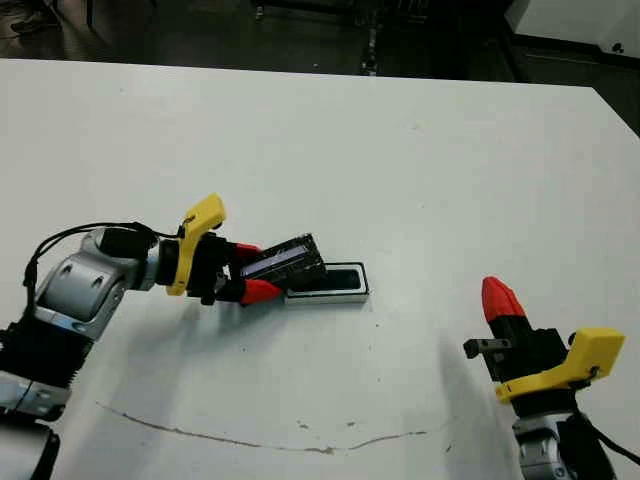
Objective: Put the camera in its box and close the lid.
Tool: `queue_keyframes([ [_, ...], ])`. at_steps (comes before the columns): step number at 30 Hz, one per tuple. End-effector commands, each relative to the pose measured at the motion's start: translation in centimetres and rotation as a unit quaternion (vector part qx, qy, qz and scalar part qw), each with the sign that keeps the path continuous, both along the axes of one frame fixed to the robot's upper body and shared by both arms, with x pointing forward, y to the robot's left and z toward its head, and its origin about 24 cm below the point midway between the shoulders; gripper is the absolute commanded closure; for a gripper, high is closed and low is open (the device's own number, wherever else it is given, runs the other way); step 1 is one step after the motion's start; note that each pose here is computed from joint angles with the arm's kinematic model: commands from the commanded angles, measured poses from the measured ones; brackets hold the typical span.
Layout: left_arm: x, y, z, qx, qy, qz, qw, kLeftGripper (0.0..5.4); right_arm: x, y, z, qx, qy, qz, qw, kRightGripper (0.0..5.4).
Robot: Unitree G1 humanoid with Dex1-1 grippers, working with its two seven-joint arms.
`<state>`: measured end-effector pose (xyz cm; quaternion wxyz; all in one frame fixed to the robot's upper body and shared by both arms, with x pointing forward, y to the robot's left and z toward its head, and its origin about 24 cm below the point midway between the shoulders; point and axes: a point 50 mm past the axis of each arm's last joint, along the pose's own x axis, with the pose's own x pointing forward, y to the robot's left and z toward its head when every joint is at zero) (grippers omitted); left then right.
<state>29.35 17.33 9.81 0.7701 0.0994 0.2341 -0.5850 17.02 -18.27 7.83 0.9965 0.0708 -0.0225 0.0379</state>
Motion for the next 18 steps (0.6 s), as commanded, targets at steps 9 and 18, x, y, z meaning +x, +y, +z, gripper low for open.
queue_keyframes([
  [9, -0.2, -1.0, -0.4, 0.012, 0.001, -0.041, 0.999, 2.23, -0.1, -0.2, -0.2, -0.004, 0.011, -0.001, 1.000, 5.40],
  [18, -0.3, -2.3, -0.9, 0.012, -0.005, -0.053, 0.998, 2.23, -0.1, -0.3, -0.2, -0.007, 0.009, 0.002, 1.000, 5.40],
])
